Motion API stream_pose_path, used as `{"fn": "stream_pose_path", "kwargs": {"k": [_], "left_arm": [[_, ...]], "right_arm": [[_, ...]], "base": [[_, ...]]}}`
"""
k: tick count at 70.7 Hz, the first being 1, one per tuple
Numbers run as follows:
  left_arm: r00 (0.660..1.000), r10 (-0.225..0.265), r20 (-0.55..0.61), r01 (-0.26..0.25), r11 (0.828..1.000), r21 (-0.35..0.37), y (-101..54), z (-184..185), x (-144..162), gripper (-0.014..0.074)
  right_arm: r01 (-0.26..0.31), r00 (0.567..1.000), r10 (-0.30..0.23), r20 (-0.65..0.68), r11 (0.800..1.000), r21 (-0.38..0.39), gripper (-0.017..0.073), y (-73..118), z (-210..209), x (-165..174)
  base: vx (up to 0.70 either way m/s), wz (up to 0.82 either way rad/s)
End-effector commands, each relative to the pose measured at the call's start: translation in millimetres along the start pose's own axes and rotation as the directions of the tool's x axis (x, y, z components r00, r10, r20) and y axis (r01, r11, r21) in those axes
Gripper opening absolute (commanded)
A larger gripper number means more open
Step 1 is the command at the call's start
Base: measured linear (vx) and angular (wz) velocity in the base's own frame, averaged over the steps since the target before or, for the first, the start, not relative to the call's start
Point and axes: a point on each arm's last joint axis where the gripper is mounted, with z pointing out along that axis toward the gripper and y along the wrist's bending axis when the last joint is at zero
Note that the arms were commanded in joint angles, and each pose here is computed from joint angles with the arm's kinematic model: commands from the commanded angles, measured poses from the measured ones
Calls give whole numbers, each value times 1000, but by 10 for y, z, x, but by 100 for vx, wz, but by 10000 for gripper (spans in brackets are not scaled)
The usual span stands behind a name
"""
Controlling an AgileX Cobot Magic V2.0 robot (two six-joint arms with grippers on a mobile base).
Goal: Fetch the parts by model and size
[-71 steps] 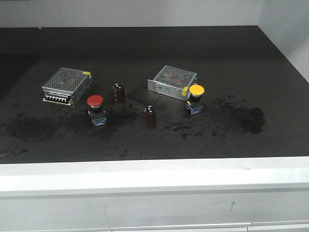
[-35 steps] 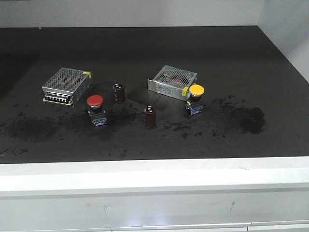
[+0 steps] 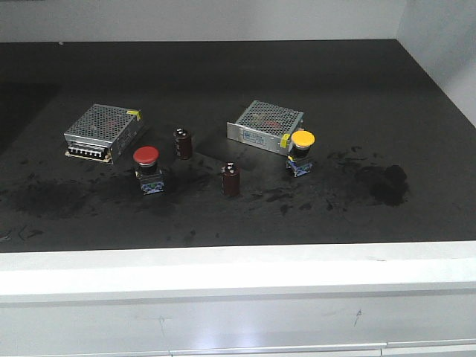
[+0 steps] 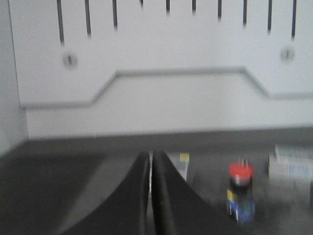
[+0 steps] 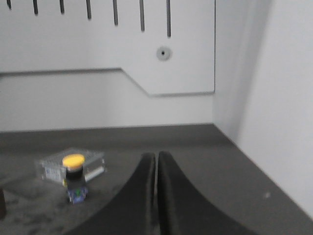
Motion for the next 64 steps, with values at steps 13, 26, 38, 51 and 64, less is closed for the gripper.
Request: {"fn": "stream_pose_path", "kwargs": {"k": [13,26,38,51,64], "left_arm": [[990,-25,-141,25,1000,-1,-23,484,-647,-7],[934,-19,-356,31,999,27,-67,821,-806,-7],[879,-14,-477,33,999,33,-87,1030,-758,-7],[833,-11,-553,33,999,29,-89,1182,-592,-7],[821,-11,-571,33,999,27,-90,1231,-542,-7]], "right_arm": [[14,1000,-14,-11,1000,10,-10,8,254,-763],[35,974,-30,-226,999,19,-10,0,600,-914],[66,938,-65,-341,998,-7,-10,11,931,-847],[20,890,-26,-456,1000,-18,-10,29,1254,-629],[16,852,-22,-522,1000,-16,-10,25,1390,-467]], "base": [[0,0],[0,0],[0,0],[0,0],[0,0]]}}
